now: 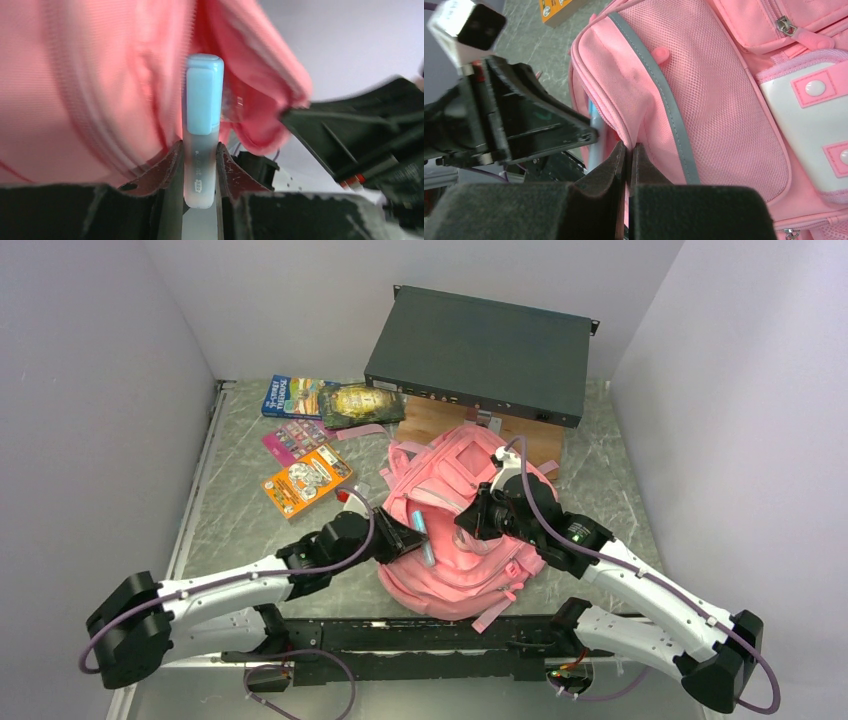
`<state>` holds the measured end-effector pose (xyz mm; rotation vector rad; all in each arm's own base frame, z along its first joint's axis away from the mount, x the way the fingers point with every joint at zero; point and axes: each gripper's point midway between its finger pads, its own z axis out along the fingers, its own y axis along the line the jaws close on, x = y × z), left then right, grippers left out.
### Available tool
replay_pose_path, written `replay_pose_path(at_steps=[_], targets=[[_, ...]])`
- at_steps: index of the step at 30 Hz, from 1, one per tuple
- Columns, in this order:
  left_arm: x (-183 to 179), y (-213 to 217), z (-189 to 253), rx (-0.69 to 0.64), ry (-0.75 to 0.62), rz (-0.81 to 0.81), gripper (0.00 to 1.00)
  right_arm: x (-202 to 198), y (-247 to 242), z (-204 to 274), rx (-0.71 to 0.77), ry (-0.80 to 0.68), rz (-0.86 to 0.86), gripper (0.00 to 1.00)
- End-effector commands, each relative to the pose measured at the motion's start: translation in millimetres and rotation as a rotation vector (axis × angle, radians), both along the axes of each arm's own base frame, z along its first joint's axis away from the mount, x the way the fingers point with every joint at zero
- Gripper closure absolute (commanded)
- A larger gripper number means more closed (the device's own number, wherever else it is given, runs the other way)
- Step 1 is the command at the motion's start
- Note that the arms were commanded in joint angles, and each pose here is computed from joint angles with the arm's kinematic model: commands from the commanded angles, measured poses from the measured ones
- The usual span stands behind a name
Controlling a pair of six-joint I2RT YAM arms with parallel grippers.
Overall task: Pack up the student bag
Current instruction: Place the stationery in the student bag.
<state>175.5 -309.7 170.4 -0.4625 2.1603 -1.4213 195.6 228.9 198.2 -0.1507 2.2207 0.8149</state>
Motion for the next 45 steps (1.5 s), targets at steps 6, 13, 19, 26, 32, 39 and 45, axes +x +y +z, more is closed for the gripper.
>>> replay_pose_path(at_steps=[6,13,19,26,32,39,45], targets=[[38,-15,3,-0.038,0.259,0.198,1.0,13,11,58,0.154,-0.133,-0.016,1.0],[68,-19,-23,0.105,0.366,0.202,1.0,11,10,58,0.151,-0.133,-0.008,1.0],[82,-37,5,-0.013,0.244,0.136,0.6,11,6,61,0.157,-0.141,-0.027,1.0],[71,-23,13,-0.024,0.155,0.122,0.2,16,5,59,0.118,-0.157,-0.027,1.0],[51,0,28,-0.001,-0.019,0.055,0.11,17,10,50,0.104,-0.141,-0.011,1.0],[33,87,-1,0.435,-0.071,0.078,0.0,17,12,43,0.096,-0.135,-0.001,1.0],[10,231,-47,0.726,0.286,0.561,0.0,16,11,39,0.077,-0.133,0.009,1.0]])
